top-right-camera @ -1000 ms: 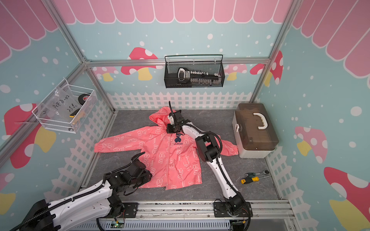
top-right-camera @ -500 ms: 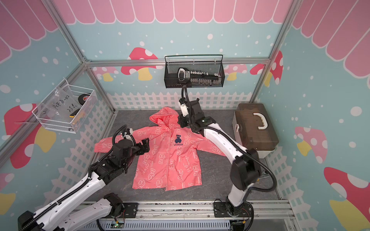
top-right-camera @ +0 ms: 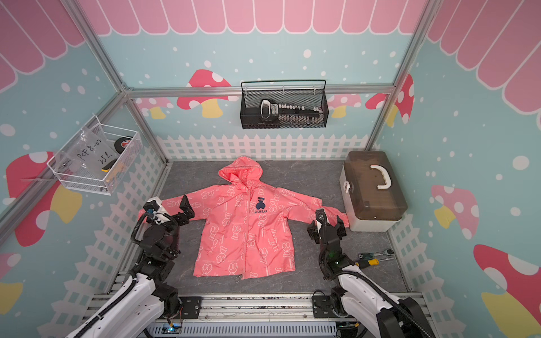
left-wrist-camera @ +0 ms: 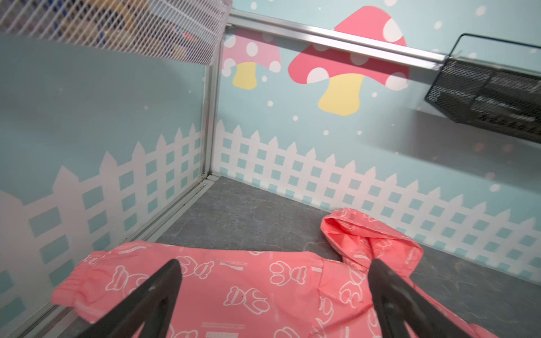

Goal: Unzip the jacket
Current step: Reset both arms

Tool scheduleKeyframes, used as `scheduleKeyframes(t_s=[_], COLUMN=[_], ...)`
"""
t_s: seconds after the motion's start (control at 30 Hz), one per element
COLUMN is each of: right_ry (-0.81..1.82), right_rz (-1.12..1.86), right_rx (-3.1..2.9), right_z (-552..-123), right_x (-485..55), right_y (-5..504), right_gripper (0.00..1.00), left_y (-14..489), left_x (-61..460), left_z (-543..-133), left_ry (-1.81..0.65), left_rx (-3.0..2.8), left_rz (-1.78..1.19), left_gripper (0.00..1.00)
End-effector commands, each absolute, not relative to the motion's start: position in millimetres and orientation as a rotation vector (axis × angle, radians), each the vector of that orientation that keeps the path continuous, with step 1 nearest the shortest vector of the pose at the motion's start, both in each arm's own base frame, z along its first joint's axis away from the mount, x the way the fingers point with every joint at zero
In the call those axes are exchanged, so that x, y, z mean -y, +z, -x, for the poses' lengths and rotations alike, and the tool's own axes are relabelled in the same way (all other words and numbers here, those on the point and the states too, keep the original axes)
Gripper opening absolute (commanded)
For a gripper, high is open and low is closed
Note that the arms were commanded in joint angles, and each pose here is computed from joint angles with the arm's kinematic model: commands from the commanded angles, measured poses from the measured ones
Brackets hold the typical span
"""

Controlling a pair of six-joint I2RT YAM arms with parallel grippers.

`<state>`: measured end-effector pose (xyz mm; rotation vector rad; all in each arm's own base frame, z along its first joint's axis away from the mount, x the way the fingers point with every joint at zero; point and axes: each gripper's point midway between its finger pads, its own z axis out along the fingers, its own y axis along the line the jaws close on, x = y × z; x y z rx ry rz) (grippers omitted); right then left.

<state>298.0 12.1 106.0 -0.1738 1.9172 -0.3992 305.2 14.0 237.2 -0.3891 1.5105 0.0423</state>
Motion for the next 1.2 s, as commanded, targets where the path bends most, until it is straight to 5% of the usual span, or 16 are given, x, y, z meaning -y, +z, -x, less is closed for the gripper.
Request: scheduleKeyframes(t_s=[0.0,0.43,1.0,1.03,1.17], right_ry=[-0.402,-0.305,-0.327,-0.327,-0.327], right_rz=[-0.044,0.073,0.025,0.024,0.026], right_rx=[-1.755,-1.801,-1.856,-1.857,-1.857], right_z=[-313,-379,-384,-383,-384], right_x=[18,10,18,18,18], right_y=[137,107,103,102,102], right_gripper=[0.99,0.99,0.99,0.99,0.99], left_y=[234,170,118,119,120], left_x=[-34,-50,-29,-30,-27], left_z=[-310,-318,-398,-398,-396], left_ry=[0.077,0.246,0.195,0.207,0.217], left_rx=[-1.475,-1.628,-1.803,-1.773,-1.778], left_rz=[0.487,0.480,0.255,0.248,0.238], left_gripper=[0.99,0.99,0.90,0.98,1.00])
